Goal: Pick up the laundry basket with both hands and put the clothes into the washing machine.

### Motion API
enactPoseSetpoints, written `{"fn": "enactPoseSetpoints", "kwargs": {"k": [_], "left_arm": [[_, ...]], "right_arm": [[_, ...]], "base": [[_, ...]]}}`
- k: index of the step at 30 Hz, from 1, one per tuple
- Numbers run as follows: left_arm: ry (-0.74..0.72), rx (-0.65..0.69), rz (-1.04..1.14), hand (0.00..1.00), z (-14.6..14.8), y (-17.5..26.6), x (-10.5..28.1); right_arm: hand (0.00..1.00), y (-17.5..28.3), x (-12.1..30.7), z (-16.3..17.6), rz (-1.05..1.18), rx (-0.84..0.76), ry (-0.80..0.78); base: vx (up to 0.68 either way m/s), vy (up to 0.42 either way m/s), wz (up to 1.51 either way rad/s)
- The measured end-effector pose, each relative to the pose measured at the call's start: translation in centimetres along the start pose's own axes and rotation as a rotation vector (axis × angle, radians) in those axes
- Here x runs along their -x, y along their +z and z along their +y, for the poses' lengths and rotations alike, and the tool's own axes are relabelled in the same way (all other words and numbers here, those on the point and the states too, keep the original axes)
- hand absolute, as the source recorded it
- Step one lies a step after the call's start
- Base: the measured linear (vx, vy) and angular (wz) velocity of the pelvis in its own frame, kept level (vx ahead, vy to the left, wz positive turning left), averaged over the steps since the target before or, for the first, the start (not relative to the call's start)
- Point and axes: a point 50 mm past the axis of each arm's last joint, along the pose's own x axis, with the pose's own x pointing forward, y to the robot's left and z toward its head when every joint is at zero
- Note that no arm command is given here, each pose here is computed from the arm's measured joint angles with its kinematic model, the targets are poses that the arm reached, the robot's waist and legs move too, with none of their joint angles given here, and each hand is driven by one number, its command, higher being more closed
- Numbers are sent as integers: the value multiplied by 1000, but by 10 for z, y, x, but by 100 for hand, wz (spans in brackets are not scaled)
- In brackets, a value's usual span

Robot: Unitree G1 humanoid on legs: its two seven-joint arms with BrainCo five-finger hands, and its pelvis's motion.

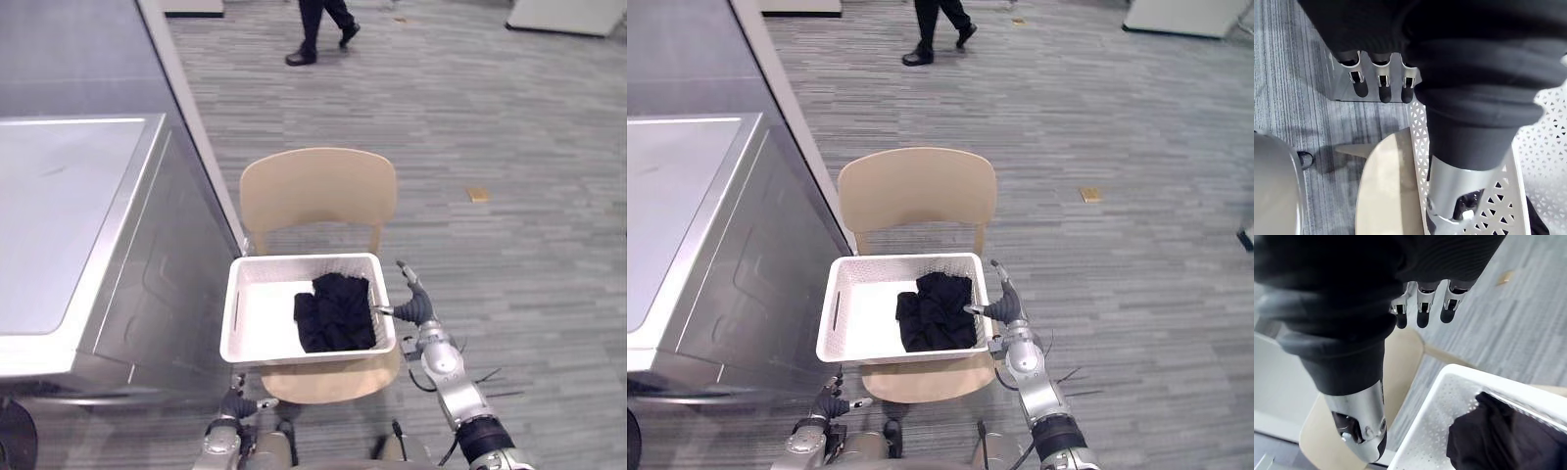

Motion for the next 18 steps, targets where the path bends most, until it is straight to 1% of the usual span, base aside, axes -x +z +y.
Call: {"fn": "enactPoseSetpoints", "kwargs": {"k": [2,4,6,9,12,14,18], "left_arm": [[-19,8,-15,0,-9,3,0],[-24,10,-9,0,-12,1,1],[-17,1,-22,0,-7,4,0],[-19,4,-44,0,-8,8,-1],[-22,7,-73,0,-10,18,-4],[-24,9,-107,0,-11,31,-9],[8,7,-133,0,-4,41,-13]], "right_arm": [[0,8,-10,-8,-57,98,39],[0,14,-15,-3,-97,184,128],[0,12,-14,14,-96,209,236],[0,8,-18,22,-81,233,296],[0,14,-41,10,-78,300,288],[0,19,-61,-13,-65,370,242],[0,32,-90,-45,-21,479,153]], "base": [[22,-182,70],[-3,-174,44],[10,-171,67],[-25,-116,74],[-157,-75,67],[-202,-28,30],[-219,-9,20]]}}
